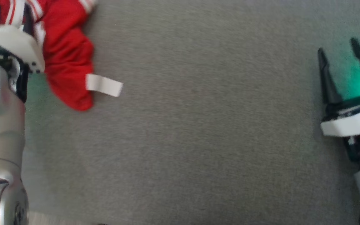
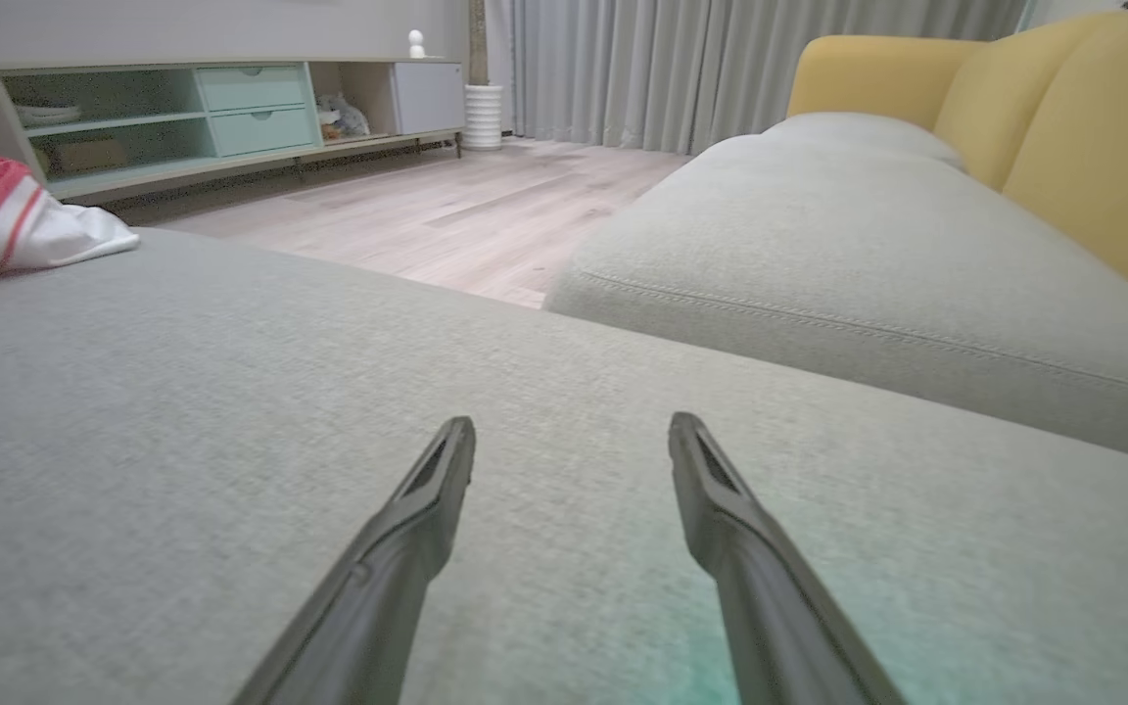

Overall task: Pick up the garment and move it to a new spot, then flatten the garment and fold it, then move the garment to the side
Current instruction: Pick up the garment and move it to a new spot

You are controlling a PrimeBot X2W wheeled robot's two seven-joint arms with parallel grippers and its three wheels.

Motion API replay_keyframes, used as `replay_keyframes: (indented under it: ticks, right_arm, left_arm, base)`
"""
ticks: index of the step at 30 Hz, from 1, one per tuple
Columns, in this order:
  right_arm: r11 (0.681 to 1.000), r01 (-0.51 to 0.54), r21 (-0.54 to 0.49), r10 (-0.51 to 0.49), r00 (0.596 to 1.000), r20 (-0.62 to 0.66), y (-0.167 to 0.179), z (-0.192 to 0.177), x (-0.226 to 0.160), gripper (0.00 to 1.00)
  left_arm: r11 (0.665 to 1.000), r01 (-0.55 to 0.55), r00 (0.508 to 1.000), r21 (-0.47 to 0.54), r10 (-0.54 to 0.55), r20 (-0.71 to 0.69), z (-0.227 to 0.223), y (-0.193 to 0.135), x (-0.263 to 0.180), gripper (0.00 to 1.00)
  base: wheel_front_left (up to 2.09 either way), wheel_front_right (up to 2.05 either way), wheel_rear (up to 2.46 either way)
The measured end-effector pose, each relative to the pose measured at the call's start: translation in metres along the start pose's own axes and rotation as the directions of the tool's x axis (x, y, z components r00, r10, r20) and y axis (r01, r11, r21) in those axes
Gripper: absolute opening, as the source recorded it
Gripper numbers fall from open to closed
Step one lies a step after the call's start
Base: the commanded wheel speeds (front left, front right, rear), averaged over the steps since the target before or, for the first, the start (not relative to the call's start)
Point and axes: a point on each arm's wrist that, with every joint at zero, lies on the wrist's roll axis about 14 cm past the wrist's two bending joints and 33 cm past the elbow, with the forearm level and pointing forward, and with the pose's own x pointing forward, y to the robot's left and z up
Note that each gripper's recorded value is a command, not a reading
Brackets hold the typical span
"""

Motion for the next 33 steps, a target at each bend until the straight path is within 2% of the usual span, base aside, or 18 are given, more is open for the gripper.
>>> replay_keyframes:
  ticks: [3,4,5,6,12,17,21,25,27,28,33]
  right_arm:
    - [0.999,0.043,-0.009,-0.043,0.999,0.0,-0.019,-0.005,-0.002,1.0]
    - [0.999,0.054,-0.01,-0.054,0.999,0.001,-0.023,-0.007,-0.002,1.0]
    - [0.998,0.061,-0.01,-0.061,0.998,0.002,-0.027,-0.008,-0.002,1.0]
    - [0.998,0.068,-0.011,-0.068,0.998,0.003,-0.029,-0.009,-0.003,1.0]
    - [0.997,0.083,-0.012,-0.082,0.996,0.015,-0.031,0.0,-0.004,1.0]
    - [0.996,0.089,0.009,-0.089,0.996,0.005,-0.02,0.011,-0.016,1.0]
    - [0.993,0.113,0.043,-0.114,0.993,0.018,-0.01,0.028,-0.037,1.0]
    - [0.984,0.161,0.073,-0.166,0.984,0.066,-0.01,0.054,-0.06,1.0]
    - [0.978,0.192,0.077,-0.198,0.976,0.086,-0.012,0.065,-0.076,1.0]
    - [0.978,0.192,0.077,-0.198,0.976,0.086,-0.012,0.065,-0.076,1.0]
    - [0.952,0.291,0.091,-0.301,0.946,0.125,-0.026,0.085,-0.122,1.0]
  left_arm:
    - [0.999,0.029,0.997,-0.023,-0.031,-0.072,-0.028,-0.017,0.016,1.0]
    - [0.999,0.035,0.997,-0.028,-0.037,-0.064,-0.03,-0.022,0.021,0.66]
    - [0.999,0.04,0.998,-0.024,-0.041,-0.046,-0.029,-0.025,0.026,0.14]
    - [0.999,0.043,0.999,-0.024,-0.044,-0.018,-0.024,-0.027,0.03,0.0]
    - [0.997,0.072,0.983,-0.022,-0.067,0.172,0.018,-0.034,0.027,0.0]
    - [0.994,0.1,0.931,0.04,-0.108,0.349,0.089,-0.038,0.004,0.0]
    - [0.985,0.126,0.833,0.115,-0.168,0.527,0.166,-0.051,-0.035,0.0]
    - [0.964,0.158,0.7,0.213,-0.261,0.664,0.23,-0.079,-0.086,0.0]
    - [0.95,0.181,0.633,0.255,-0.311,0.709,0.255,-0.097,-0.114,0.0]
    - [0.95,0.181,0.633,0.255,-0.311,0.709,0.255,-0.097,-0.114,0.0]
    - [0.905,0.24,0.459,0.35,-0.424,0.781,0.309,-0.142,-0.181,0.0]
  base:
    - [0.0,0.0,0.0]
    - [0.0,0.0,0.0]
    - [0.0,0.0,0.0]
    - [0.0,0.0,0.0]
    - [0.0,0.0,0.0]
    - [0.0,0.0,0.0]
    - [0.0,0.0,0.0]
    - [0.0,0.0,0.0]
    - [0.0,0.0,0.0]
    - [0.0,0.0,0.0]
    - [0.0,0.0,0.0]
